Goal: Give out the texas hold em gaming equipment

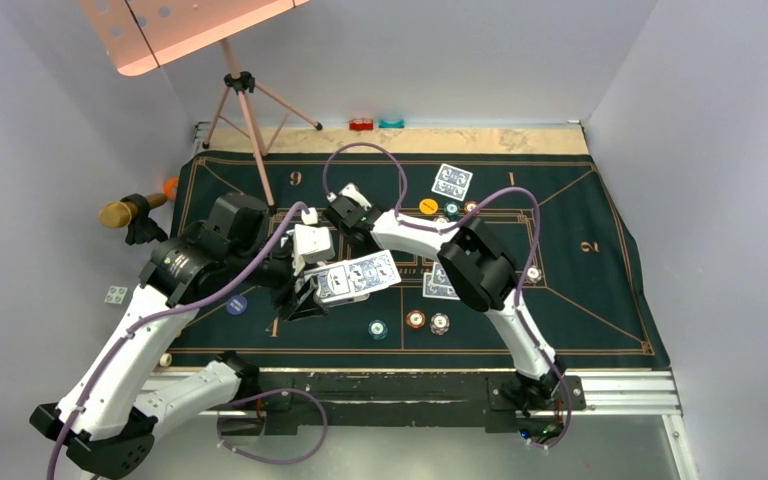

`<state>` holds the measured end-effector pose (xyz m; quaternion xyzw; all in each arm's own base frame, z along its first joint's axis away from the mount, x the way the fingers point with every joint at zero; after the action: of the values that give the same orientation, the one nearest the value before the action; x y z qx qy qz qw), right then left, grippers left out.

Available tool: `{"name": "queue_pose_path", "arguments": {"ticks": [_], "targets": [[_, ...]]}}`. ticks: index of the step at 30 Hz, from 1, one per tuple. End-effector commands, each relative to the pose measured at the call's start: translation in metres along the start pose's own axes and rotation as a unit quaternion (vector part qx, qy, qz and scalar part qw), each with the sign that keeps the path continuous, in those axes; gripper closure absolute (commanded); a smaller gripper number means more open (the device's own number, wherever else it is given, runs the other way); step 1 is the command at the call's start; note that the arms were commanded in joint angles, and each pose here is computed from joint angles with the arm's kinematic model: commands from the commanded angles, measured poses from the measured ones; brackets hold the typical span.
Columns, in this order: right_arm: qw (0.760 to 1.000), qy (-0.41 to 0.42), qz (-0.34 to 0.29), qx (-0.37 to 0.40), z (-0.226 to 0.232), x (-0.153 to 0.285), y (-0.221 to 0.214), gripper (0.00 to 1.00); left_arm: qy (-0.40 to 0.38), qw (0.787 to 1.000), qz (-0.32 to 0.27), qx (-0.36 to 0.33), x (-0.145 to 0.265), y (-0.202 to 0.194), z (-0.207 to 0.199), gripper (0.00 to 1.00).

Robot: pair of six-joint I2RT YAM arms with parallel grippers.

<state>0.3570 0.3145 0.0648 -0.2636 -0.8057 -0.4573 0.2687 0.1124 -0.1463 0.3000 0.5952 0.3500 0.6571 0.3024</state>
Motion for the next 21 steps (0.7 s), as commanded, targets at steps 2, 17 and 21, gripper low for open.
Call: {"name": "queue_pose_path", "arguments": {"ticks": [2, 17, 21], "targets": [[0.997, 0.053, -0.021, -0.053, 0.005, 0.026, 0.018, 0.91, 0.011, 0.999, -0.024, -0.023, 0.005, 0.013, 0.004, 1.0], [0.993, 0.108, 0.006, -0.057, 0.015, 0.029, -0.003, 0.61, 0.012, 0.999, -0.022, -0.023, 0.004, 0.013, 0.006, 1.0], [0.985, 0.159, 0.009, -0.064, 0.02, 0.041, -0.001, 0.55, 0.012, 0.999, -0.022, -0.023, 0.004, 0.013, 0.006, 1.0]]}}
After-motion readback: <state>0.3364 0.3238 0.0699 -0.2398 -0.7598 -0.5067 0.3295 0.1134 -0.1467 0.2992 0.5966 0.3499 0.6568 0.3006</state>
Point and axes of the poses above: each gripper's point midway between its finger pads, its own x axis back along the fingers, its own z axis along the line the jaws close on, y = z × x, the point moved 5 cm from there along x, back along the fingers, and after that the axes turned 14 degrees about -x, right-handed, at the moved point
